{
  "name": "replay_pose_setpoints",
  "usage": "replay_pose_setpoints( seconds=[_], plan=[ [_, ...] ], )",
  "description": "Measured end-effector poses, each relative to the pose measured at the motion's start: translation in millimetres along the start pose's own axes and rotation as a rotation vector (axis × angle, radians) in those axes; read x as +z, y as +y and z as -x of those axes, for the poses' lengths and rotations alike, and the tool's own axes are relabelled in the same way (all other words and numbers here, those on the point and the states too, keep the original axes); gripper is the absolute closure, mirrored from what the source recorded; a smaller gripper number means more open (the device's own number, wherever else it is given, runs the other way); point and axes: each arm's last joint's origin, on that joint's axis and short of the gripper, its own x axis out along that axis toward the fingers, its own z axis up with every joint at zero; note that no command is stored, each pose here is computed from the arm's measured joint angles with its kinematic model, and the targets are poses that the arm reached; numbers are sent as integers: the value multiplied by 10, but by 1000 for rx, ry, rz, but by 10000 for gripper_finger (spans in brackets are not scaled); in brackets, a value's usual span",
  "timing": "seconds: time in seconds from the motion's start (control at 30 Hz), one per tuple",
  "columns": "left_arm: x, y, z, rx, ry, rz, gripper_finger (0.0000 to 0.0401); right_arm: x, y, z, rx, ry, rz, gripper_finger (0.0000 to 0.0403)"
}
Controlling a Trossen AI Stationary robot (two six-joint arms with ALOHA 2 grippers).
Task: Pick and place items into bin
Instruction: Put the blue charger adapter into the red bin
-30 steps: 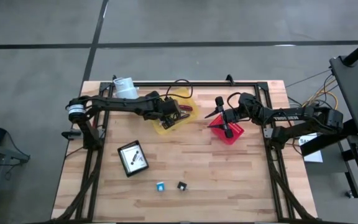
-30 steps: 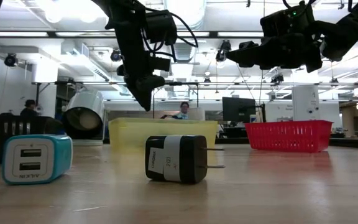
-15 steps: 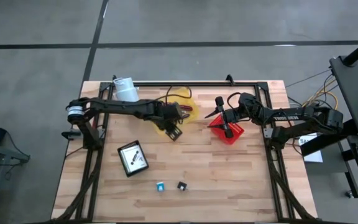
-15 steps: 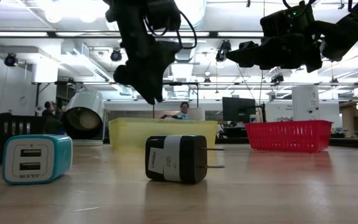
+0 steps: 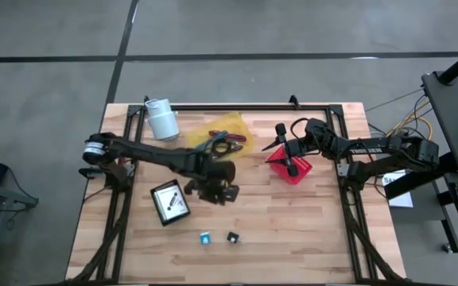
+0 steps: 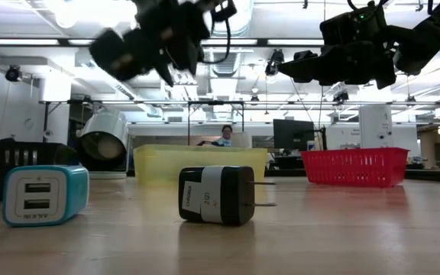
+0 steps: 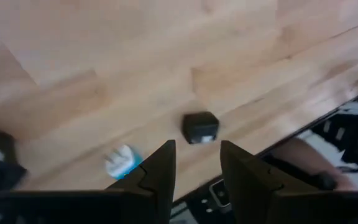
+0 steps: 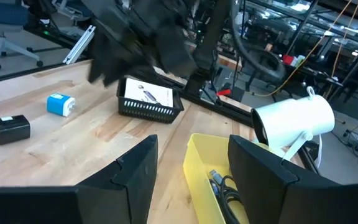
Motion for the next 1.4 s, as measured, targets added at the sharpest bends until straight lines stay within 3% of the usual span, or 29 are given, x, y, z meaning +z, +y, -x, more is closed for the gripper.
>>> replay_pose_setpoints(
  seconds=[0.33,0.53,0.63,0.83,1.03,1.2,1.4],
  plan=[
    [-759,-160,-57,-42,-168,186,292,-2,1,0,1,1,2,220],
    [-1169,50,-188,106,-119,372,292,-40,18,1,15,35,-27,220],
    [-1297,114,-243,130,-118,366,292,-52,23,1,20,45,-36,220],
    [-1350,231,-389,191,-131,337,292,-95,46,6,35,81,-72,220],
    [-1328,245,-524,133,-101,280,288,-127,71,17,44,89,-130,220],
    [-1330,230,-533,114,-93,280,239,-142,84,23,47,92,-132,220],
    [-1327,218,-538,96,-92,360,182,-138,82,23,46,86,-127,220]
  ],
)
